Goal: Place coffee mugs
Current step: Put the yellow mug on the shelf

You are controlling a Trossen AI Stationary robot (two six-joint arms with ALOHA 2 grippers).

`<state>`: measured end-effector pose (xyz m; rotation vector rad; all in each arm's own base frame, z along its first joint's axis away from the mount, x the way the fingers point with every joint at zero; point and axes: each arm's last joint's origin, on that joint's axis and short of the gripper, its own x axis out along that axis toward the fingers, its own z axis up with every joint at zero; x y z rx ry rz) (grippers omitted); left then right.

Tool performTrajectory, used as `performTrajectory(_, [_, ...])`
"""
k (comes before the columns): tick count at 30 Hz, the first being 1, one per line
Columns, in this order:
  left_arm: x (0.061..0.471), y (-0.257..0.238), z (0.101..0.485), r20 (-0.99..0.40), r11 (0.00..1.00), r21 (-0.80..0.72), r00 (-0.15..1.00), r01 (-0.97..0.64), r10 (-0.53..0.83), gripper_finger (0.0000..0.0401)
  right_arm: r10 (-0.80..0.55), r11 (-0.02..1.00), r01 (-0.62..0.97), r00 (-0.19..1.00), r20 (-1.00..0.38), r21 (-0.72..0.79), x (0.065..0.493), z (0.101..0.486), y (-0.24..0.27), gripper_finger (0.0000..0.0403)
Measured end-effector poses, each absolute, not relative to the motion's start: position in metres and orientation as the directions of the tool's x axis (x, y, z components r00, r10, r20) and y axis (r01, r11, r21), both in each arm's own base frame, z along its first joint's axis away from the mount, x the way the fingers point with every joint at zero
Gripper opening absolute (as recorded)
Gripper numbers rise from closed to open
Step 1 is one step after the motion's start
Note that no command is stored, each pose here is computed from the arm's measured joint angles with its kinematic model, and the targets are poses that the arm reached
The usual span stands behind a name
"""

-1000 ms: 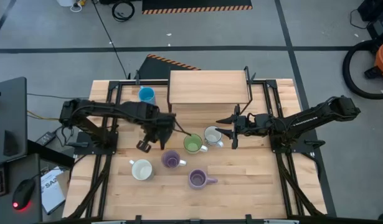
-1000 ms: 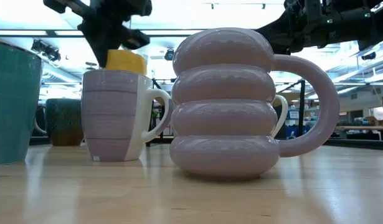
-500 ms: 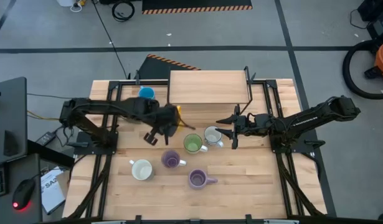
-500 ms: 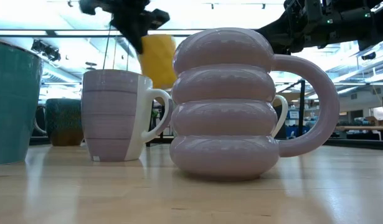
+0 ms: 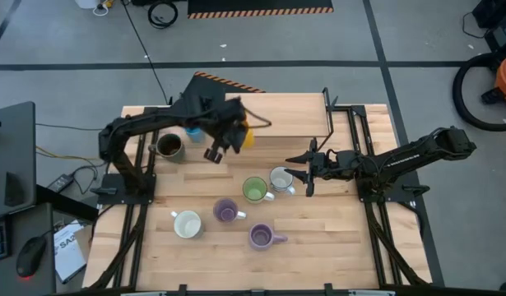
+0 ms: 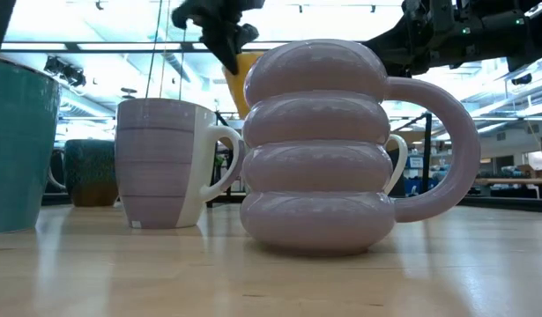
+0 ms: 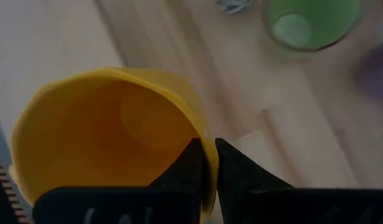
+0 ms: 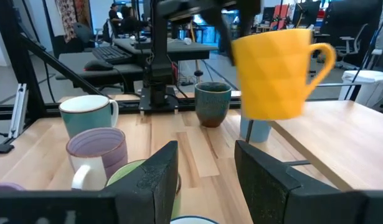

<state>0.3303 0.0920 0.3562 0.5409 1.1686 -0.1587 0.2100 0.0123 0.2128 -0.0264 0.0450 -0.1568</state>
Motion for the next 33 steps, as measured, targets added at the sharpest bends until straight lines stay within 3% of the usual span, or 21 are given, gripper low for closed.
performTrajectory(15, [0.327, 0.179, 0.36, -0.808, 0.806, 0.519, 0.472, 0.285, 0.354, 0.0029, -0.157, 0.987, 0.156, 0.986, -0.048, -0.034, 0.21, 0.212, 0.012, 0.0165])
performTrajectory(23, [0.319, 0.196, 0.363, -0.797, 0.794, 0.538, 0.476, 0.283, 0.371, 0.0029, -0.163, 0.986, 0.161, 0.985, -0.048, -0.042, 0.21, 0.212, 0.011, 0.0165])
performTrajectory(33, [0.329, 0.21, 0.395, -0.802, 0.821, 0.512, 0.483, 0.252, 0.352, 0.0029, -0.223, 0.973, 0.223, 0.975, -0.003, -0.055, 0.21, 0.217, 0.005, 0.0165])
